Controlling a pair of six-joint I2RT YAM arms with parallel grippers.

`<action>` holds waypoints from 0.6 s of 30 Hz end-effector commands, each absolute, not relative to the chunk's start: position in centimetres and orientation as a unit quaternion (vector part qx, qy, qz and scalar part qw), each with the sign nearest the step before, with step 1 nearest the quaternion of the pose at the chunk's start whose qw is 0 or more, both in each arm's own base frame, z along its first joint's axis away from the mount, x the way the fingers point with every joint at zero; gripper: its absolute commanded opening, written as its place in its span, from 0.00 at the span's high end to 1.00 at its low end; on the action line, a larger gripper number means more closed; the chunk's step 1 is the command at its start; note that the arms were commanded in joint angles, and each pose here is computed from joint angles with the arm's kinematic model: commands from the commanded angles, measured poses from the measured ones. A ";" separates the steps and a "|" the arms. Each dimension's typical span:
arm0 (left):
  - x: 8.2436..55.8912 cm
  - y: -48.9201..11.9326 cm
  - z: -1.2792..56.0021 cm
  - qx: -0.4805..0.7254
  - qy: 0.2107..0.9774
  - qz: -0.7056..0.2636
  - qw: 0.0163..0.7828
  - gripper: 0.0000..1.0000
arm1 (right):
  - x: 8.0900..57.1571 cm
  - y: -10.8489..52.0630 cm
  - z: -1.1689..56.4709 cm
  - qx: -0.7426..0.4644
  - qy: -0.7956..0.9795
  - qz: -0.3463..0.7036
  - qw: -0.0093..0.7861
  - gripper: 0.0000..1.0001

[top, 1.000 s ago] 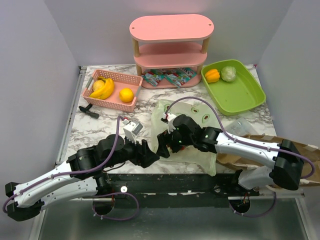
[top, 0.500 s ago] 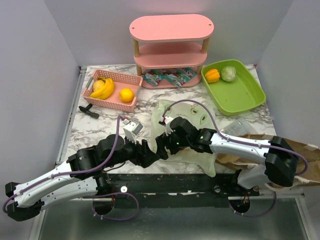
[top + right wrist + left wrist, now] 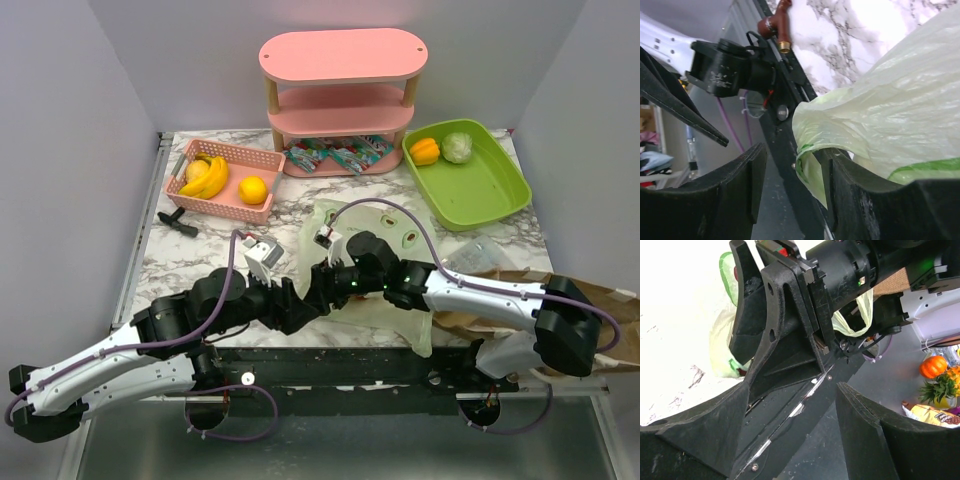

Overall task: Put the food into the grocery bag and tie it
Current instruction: Adjust the grocery bag at the center of the board.

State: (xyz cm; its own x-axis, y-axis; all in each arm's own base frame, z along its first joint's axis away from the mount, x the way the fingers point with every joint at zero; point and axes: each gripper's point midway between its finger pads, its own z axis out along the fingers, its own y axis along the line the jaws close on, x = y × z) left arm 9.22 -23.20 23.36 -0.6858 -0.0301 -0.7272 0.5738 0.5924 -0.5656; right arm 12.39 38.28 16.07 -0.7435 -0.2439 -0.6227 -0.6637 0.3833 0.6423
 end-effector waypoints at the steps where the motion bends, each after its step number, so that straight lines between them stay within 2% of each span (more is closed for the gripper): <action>1: 9.3 -22.1 25.8 0.160 0.805 -0.424 0.384 0.30 | 11.2 40.3 18.9 -0.279 0.768 0.541 0.199 0.47; 6: 9.6 -20.0 26.3 0.144 0.807 -0.406 0.403 0.30 | 11.9 41.5 21.7 -0.273 0.753 0.559 0.214 0.45; 12: 9.8 -17.8 24.8 0.114 0.822 -0.380 0.408 0.32 | 14.2 44.0 22.5 -0.253 0.770 0.543 0.218 0.43; 14: 9.7 -17.4 24.3 0.106 0.827 -0.376 0.404 0.34 | 14.9 44.8 21.9 -0.248 0.783 0.529 0.214 0.47; 18: 9.6 -17.2 23.6 0.100 0.831 -0.374 0.399 0.35 | 15.9 45.8 20.6 -0.232 0.805 0.509 0.197 0.61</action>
State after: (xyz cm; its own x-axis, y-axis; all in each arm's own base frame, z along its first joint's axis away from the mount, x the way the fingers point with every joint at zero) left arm 9.44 -18.21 25.32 -0.6438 -0.1334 -0.7535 0.5135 0.6548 -0.5547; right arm 15.34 45.14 22.26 -0.7785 -0.1545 -0.6083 -0.6237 0.2982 0.7225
